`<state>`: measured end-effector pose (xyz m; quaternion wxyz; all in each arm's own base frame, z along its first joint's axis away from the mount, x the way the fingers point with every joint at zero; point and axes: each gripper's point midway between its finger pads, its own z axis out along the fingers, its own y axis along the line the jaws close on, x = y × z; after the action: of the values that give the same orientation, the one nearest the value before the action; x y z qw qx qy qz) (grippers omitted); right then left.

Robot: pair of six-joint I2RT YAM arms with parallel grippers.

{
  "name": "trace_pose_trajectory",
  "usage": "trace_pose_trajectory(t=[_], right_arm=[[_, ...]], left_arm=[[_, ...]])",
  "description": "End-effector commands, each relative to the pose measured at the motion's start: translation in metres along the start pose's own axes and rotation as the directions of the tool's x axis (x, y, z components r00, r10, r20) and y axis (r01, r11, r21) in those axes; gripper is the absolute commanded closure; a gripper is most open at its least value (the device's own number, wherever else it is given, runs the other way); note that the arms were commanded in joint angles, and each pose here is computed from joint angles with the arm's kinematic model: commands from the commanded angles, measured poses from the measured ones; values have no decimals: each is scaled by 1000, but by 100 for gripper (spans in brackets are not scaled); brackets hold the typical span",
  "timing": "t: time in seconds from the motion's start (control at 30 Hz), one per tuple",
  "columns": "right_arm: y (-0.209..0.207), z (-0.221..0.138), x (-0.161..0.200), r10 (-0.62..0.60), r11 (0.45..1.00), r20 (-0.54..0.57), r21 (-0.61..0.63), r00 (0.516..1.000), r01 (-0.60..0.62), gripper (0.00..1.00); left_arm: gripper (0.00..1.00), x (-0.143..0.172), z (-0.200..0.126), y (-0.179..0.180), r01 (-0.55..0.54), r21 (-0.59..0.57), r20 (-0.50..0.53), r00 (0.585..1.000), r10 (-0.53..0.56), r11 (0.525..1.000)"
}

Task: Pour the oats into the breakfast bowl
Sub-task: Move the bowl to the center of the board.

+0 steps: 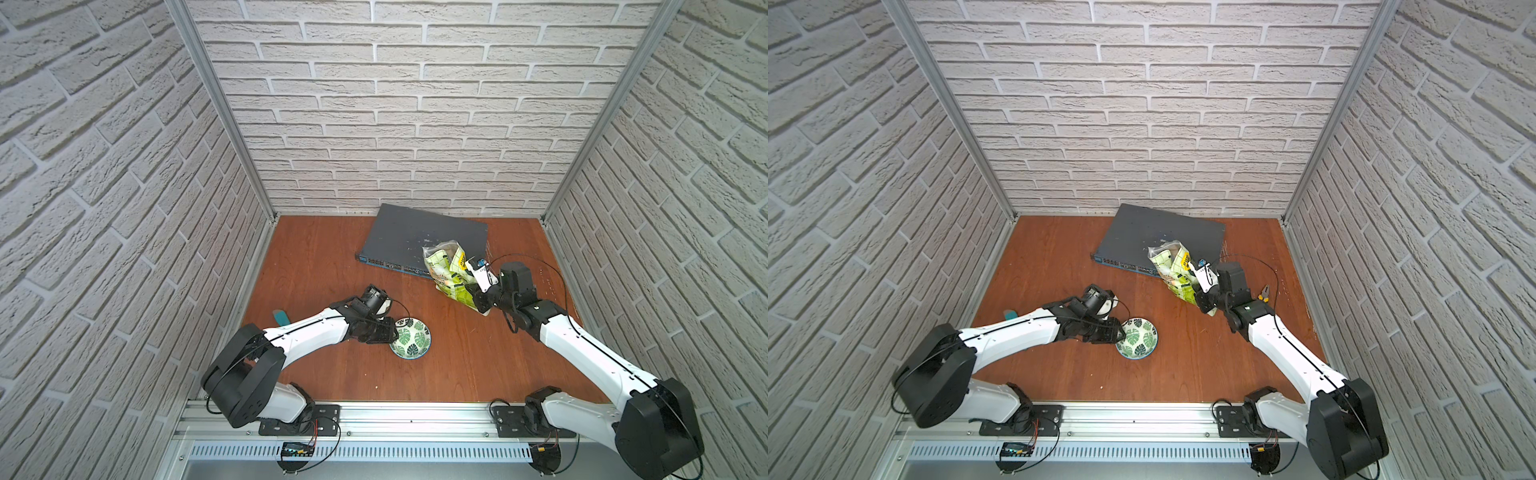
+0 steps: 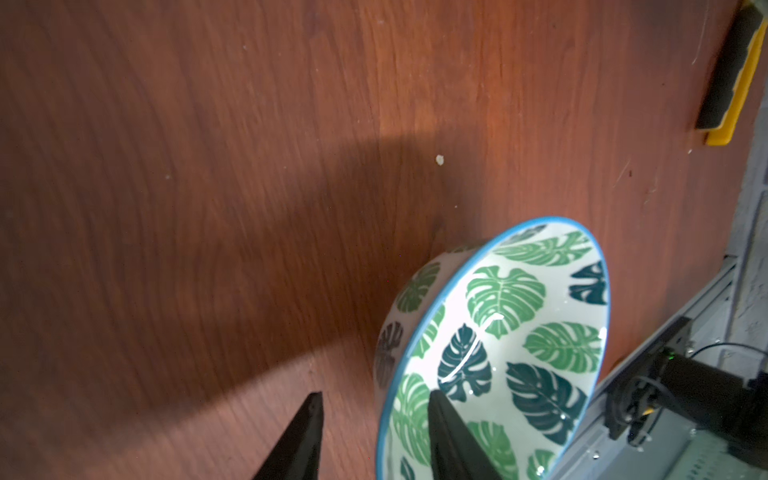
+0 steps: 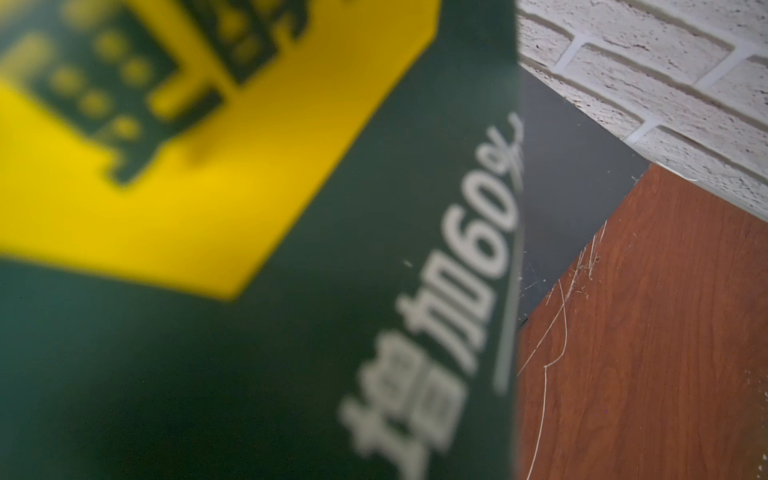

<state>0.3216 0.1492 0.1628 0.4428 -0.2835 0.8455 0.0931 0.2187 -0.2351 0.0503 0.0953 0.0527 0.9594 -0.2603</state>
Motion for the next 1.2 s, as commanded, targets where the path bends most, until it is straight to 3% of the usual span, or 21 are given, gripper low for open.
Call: trace_pose_trajectory(t=[0.0,0.17,0.27,0.5,0.73,1.0,1.17], right_arm=[[-13,-37,-82,-55,997,282,67,958,37,97],[-11,-47,-82,-127,990,311,95,942,102,96],[-9,-51,-80,-190,980,311,116,931,162,96],[-3,-58,-78,-361,925,262,224,895,307,96],[6,-53,-80,-562,794,121,357,818,492,96],[12,-42,-89,-681,652,-17,440,732,618,97],[15,-42,-98,-701,627,-27,452,712,634,96]], left_arm=[[71,-4,3,-8,-24,41,22,999,23,999],[93,-8,0,-4,-16,7,39,999,16,1000],[100,-13,-6,0,-11,-30,63,998,13,1000],[100,-39,-28,9,44,-81,186,982,-28,996],[100,-79,-51,38,165,-116,333,936,-118,979],[100,-102,-33,42,167,-110,328,937,-123,980],[100,-107,-20,40,156,-96,307,944,-120,983]])
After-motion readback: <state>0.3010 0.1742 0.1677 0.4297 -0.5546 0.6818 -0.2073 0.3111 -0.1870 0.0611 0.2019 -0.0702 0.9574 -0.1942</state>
